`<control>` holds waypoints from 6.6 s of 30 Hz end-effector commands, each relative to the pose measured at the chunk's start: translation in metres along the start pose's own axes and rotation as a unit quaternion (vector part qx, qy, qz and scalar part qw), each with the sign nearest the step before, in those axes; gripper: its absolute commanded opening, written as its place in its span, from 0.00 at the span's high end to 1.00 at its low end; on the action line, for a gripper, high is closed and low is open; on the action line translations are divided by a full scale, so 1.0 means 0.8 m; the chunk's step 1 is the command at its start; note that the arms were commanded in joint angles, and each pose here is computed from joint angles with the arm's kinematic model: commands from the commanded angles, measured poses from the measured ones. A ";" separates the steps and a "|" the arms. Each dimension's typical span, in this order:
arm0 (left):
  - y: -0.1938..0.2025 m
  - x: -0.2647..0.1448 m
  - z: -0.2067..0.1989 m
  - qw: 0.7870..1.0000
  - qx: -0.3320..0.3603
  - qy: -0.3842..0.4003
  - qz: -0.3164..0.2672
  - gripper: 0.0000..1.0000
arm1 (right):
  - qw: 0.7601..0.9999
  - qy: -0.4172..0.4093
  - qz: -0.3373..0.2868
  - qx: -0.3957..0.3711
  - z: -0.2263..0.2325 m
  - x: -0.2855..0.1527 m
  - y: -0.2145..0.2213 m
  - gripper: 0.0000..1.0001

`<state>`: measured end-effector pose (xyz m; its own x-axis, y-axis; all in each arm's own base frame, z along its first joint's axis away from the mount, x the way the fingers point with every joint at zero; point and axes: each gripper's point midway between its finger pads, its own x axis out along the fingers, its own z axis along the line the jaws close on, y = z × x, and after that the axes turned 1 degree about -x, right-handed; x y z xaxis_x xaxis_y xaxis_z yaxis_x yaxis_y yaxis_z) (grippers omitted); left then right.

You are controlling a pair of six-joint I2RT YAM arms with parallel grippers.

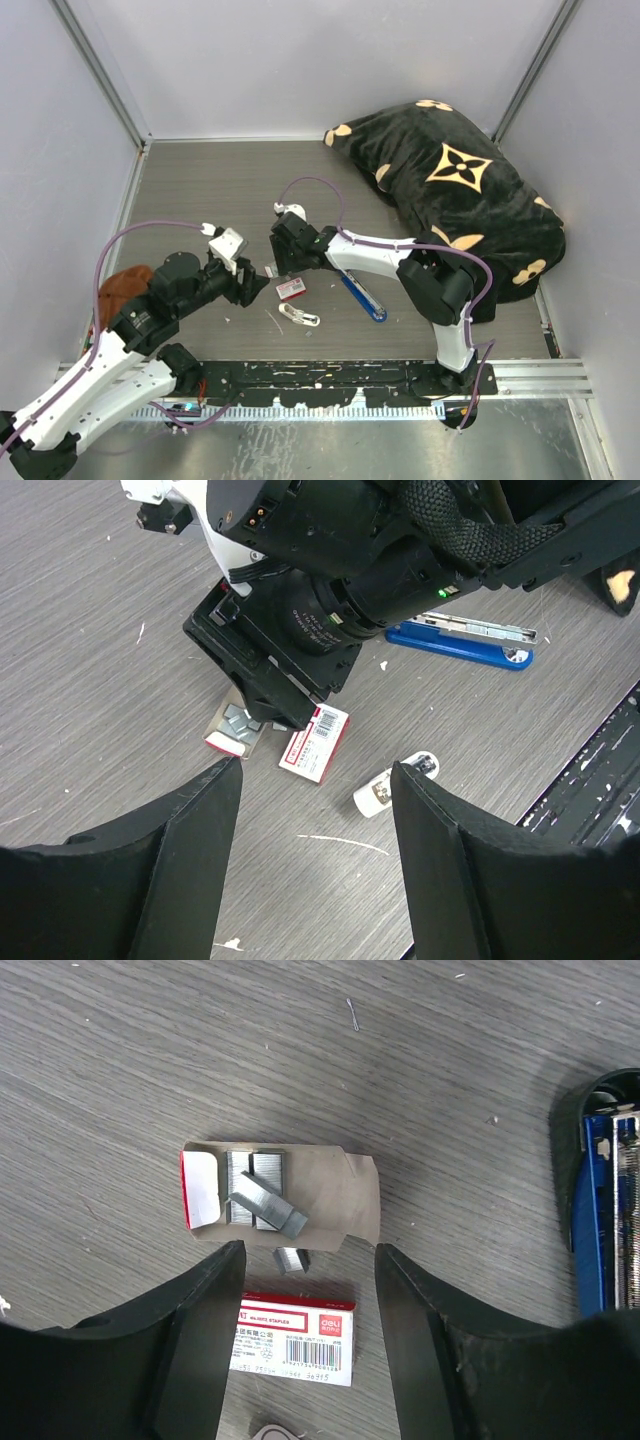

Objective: Load the staples into the stapler
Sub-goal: Place the staple at the center of the board, then adjust the staple box at the center of the board, then pick up the staple from the staple box.

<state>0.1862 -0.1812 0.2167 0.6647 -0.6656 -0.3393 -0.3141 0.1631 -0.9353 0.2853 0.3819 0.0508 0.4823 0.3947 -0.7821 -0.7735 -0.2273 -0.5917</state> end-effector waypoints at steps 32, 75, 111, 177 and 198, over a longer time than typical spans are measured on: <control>-0.025 0.004 -0.001 1.000 -0.017 -0.002 -0.019 0.34 | 0.999 -0.015 -0.042 -0.024 0.027 -0.012 -0.049 0.56; -0.030 -0.002 0.000 0.999 -0.024 -0.007 -0.030 0.33 | 0.999 -0.010 -0.035 0.033 0.035 -0.024 -0.063 0.99; -0.066 -0.036 -0.143 0.866 0.385 0.258 -0.186 0.52 | 0.906 -0.323 0.218 0.167 0.067 -0.299 0.042 0.99; 0.029 -0.028 -0.177 0.923 0.238 0.300 0.026 1.00 | 0.946 -0.308 -0.042 0.089 0.011 -0.320 -0.015 0.45; 0.019 -0.039 -0.199 0.884 -0.061 0.453 0.100 1.00 | 0.882 -0.462 -0.061 -0.065 0.096 -0.324 0.082 0.45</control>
<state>0.0675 -0.2703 0.2045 -0.1069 -0.9430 -0.3152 -0.4758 0.3269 -0.8165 0.0751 0.3197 0.2072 -0.0216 0.9383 -0.3451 -0.7131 -0.2564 -0.6525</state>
